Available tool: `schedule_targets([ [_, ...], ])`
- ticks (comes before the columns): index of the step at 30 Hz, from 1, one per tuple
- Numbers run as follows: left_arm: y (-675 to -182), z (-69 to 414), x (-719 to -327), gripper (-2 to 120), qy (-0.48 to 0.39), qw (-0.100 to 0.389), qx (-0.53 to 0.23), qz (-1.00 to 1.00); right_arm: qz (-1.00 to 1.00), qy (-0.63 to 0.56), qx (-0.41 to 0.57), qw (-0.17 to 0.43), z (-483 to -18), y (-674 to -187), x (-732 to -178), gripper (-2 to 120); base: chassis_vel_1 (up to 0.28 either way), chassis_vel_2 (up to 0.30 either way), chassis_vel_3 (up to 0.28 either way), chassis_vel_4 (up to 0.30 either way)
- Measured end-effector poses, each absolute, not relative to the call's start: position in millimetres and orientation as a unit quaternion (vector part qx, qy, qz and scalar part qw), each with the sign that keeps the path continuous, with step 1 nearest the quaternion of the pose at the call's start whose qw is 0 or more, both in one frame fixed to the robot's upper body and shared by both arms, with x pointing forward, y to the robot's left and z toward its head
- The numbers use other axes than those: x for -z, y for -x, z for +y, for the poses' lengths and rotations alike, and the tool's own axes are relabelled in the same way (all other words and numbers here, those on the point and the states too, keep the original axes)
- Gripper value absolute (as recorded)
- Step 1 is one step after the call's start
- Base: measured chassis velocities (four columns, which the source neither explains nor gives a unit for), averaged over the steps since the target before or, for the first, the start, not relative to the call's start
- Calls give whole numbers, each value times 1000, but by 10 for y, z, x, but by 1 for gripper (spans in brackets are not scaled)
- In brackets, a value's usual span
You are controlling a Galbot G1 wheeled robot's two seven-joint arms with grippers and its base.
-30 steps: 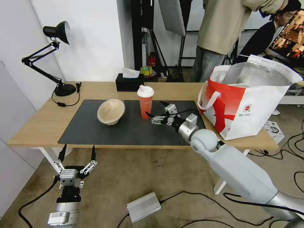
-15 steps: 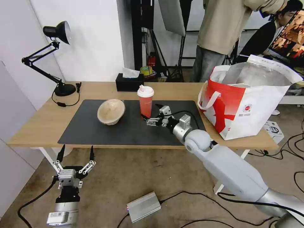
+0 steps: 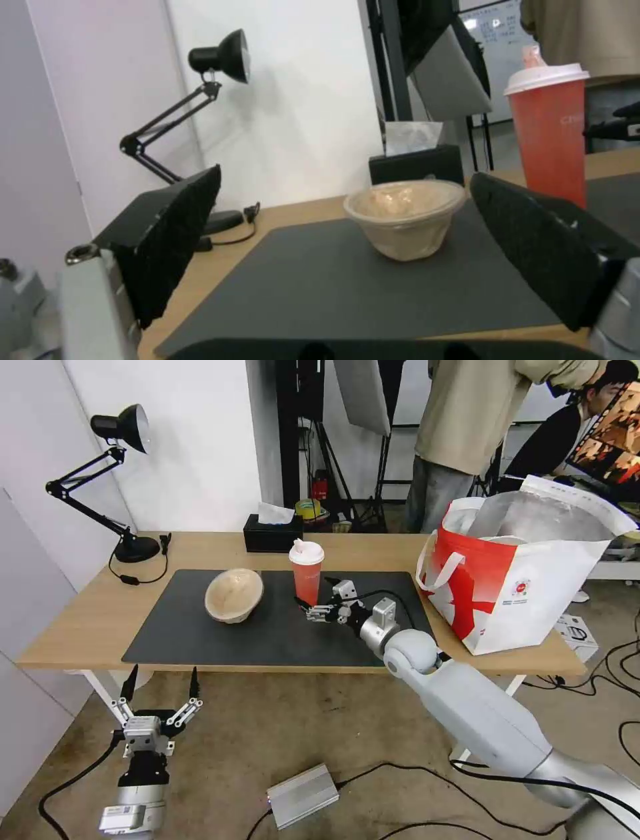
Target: Pick up the trash from the table and place it into the takeout bag.
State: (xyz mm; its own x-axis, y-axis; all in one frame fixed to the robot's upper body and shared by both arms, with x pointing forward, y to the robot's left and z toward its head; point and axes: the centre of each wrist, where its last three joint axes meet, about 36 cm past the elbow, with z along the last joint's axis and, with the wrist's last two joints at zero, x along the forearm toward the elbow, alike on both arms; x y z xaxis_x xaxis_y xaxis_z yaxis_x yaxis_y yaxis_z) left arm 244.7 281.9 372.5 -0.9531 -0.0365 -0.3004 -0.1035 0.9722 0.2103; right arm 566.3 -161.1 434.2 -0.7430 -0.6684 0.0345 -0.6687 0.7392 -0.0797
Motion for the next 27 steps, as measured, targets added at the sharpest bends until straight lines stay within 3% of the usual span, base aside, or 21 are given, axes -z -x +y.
schedule_targets([
  [27, -2424, 2822, -3765, 100, 34, 150, -117, 981, -941, -335, -39, 18, -1536, -5944, -4058, 100, 0, 0, 0, 0],
])
